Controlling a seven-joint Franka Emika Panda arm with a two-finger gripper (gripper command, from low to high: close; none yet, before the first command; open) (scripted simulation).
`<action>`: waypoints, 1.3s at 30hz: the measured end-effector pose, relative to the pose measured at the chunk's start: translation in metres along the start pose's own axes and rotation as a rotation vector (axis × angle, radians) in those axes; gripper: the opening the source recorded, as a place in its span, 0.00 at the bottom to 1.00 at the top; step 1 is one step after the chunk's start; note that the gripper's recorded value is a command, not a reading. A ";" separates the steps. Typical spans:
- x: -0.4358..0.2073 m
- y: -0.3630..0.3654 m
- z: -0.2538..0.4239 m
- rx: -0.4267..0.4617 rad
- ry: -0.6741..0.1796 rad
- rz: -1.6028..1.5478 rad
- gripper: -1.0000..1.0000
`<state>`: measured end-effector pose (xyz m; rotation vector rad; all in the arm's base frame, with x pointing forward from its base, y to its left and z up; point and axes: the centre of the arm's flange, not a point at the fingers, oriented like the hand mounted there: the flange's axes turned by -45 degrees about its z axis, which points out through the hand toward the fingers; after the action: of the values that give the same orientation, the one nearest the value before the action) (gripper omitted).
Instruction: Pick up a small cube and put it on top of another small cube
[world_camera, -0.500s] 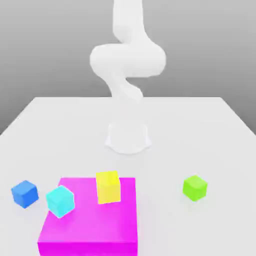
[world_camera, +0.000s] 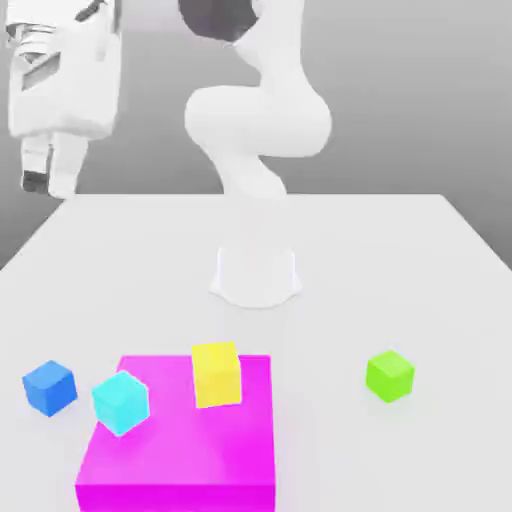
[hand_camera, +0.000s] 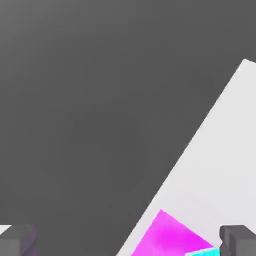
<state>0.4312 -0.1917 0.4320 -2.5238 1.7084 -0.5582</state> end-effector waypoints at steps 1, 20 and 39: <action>0.004 0.011 0.016 -0.023 -0.012 0.065 0.50; -0.022 0.218 0.255 -0.354 -0.136 0.969 0.50; -0.047 0.119 0.156 -0.330 -0.160 0.942 0.00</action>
<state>0.3596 -0.2214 0.2454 -1.4978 2.7301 0.0060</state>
